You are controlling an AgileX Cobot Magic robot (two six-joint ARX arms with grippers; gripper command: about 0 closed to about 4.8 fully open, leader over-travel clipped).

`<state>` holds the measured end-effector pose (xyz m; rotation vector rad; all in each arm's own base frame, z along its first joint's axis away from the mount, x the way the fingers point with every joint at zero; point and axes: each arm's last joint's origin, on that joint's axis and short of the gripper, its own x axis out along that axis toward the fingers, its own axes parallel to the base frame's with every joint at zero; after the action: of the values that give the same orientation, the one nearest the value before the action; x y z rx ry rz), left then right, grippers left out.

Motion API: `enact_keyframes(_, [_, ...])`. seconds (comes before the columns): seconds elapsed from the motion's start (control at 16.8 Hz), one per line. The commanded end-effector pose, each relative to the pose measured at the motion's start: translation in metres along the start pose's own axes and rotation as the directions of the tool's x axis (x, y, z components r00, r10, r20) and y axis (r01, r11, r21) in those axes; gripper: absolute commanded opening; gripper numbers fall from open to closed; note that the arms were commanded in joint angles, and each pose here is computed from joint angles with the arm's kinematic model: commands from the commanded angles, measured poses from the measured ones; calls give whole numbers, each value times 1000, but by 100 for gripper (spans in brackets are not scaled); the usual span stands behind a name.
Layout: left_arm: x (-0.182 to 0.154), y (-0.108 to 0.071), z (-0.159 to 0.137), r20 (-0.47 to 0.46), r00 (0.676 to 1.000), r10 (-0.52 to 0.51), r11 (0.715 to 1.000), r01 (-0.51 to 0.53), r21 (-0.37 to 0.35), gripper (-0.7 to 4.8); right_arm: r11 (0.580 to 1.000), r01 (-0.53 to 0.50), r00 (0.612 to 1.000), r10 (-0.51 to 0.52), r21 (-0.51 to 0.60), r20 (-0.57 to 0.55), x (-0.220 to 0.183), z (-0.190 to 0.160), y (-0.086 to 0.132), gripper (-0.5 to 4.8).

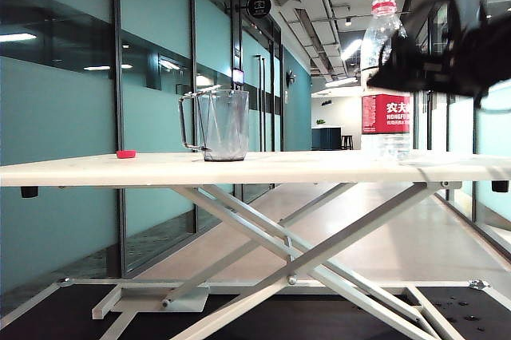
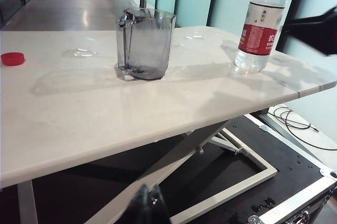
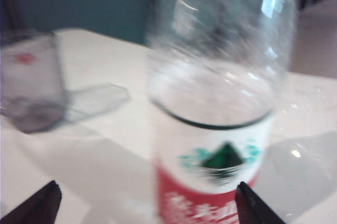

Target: Pick up the mineral water bottle on the table and pour water into the mug until it's half full.

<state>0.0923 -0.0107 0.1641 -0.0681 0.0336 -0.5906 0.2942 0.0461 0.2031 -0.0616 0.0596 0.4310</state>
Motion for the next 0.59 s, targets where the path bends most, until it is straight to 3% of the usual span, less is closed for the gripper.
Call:
enact_keyframes(0.06, [0,0,1,6,1000,-9,1000,9,8,-5,1000,9,1000,-9,-16,13,23,-2,-16,479])
enact_keyframes(0.59, [0,-1,1,5,1000,-10,1000,9,9,-5,999,-27,999,28,-17,20,64,-12,-33,479])
